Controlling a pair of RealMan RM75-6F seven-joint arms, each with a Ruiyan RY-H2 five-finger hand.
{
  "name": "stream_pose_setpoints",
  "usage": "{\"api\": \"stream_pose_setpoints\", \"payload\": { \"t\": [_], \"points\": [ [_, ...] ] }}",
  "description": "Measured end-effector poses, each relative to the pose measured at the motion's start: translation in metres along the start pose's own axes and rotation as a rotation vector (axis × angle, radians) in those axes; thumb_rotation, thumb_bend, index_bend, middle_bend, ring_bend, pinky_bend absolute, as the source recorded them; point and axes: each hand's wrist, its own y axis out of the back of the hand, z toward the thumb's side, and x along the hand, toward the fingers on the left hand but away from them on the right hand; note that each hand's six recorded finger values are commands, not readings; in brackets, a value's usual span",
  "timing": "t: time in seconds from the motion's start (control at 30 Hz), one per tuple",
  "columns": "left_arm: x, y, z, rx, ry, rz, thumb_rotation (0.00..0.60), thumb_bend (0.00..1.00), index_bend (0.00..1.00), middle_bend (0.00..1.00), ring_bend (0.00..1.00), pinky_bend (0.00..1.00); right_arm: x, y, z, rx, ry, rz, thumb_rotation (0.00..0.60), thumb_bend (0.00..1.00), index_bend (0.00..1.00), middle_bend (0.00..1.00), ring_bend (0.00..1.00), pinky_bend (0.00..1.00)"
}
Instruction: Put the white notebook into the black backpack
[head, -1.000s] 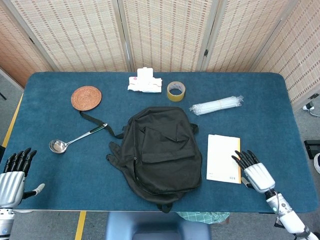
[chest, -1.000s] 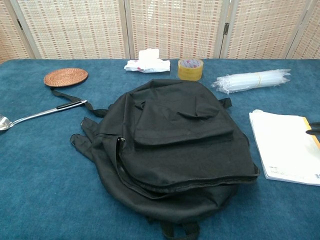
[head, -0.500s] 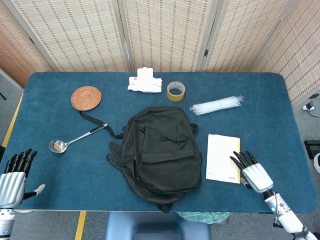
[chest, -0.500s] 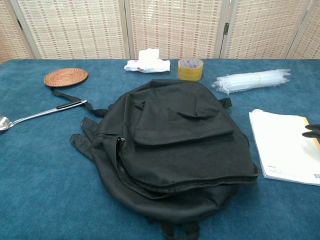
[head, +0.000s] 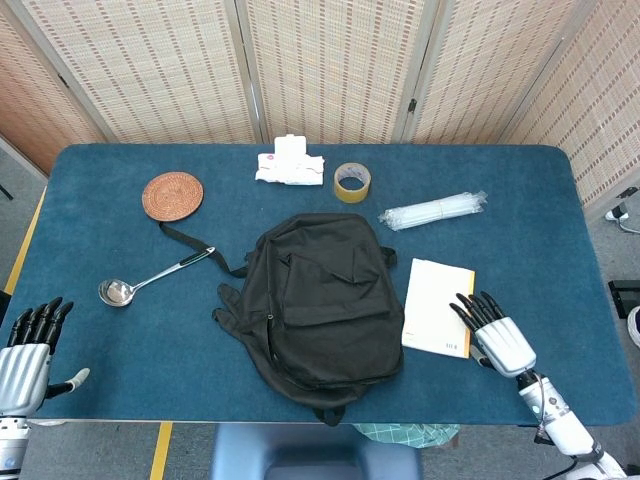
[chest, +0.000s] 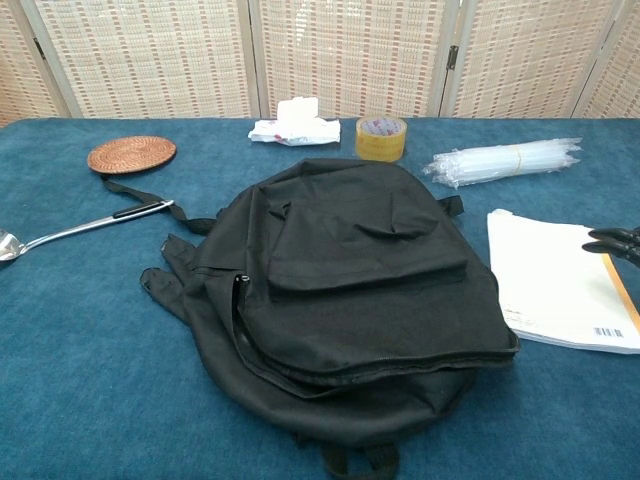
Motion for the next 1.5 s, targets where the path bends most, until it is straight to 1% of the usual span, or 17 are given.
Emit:
{"api": "stream_pose_setpoints", "payload": {
  "t": [0.17,0.3,0.5,0.73,0.83,0.93,1.0,1.1,1.37,1.5],
  "points": [
    [0.000,0.000,0.000,-0.002,0.000,0.001,0.600,0.20,0.09,0.06,0.06,0.00,-0.015,0.005,0.009,-0.015,0.015,-0.039,0.600,0.38,0.03,0.09,0.11,0.00],
    [0.000,0.000,0.000,-0.003,-0.001,0.001,0.600,0.20,0.09,0.06,0.06,0.00,-0.028,0.008,0.018,-0.027,0.031,-0.058,0.600,0.38,0.05,0.10,0.14,0.06],
    [0.001,0.002,-0.001,-0.005,0.001,0.005,0.600,0.20,0.09,0.06,0.06,0.00,-0.050,0.010,0.032,-0.033,0.057,-0.079,0.600,0.38,0.06,0.12,0.17,0.12],
    [0.001,0.003,-0.001,-0.008,-0.001,0.008,0.600,0.20,0.09,0.06,0.06,0.00,-0.068,0.014,0.051,-0.046,0.096,-0.100,0.600,0.42,0.07,0.14,0.21,0.19],
    [0.001,0.003,-0.002,-0.008,0.001,0.007,0.600,0.20,0.09,0.06,0.06,0.00,-0.073,0.015,0.059,-0.045,0.116,-0.106,0.600,0.45,0.09,0.14,0.22,0.24],
    [0.001,0.002,-0.001,-0.009,-0.002,0.005,0.600,0.20,0.09,0.06,0.06,0.00,-0.078,0.015,0.067,-0.034,0.129,-0.109,0.600,0.53,0.13,0.15,0.22,0.26],
    [0.001,0.002,-0.001,-0.009,-0.003,0.005,0.600,0.20,0.09,0.06,0.06,0.00,-0.080,0.016,0.068,-0.032,0.123,-0.117,0.600,0.55,0.15,0.16,0.23,0.28],
    [0.001,0.002,-0.002,-0.011,0.000,0.005,0.600,0.20,0.09,0.06,0.06,0.00,-0.082,0.017,0.066,-0.031,0.103,-0.119,0.600,0.55,0.18,0.18,0.24,0.30],
    [0.002,0.000,-0.001,-0.013,-0.003,0.003,0.600,0.20,0.09,0.06,0.06,0.00,-0.089,0.021,0.065,-0.038,0.077,-0.122,0.600,0.55,0.21,0.20,0.25,0.30],
    [0.002,0.000,-0.002,-0.014,0.000,0.004,0.600,0.20,0.09,0.06,0.06,0.00,-0.095,0.026,0.067,-0.055,0.070,-0.133,0.600,0.55,0.24,0.22,0.27,0.31]
  ]
}}
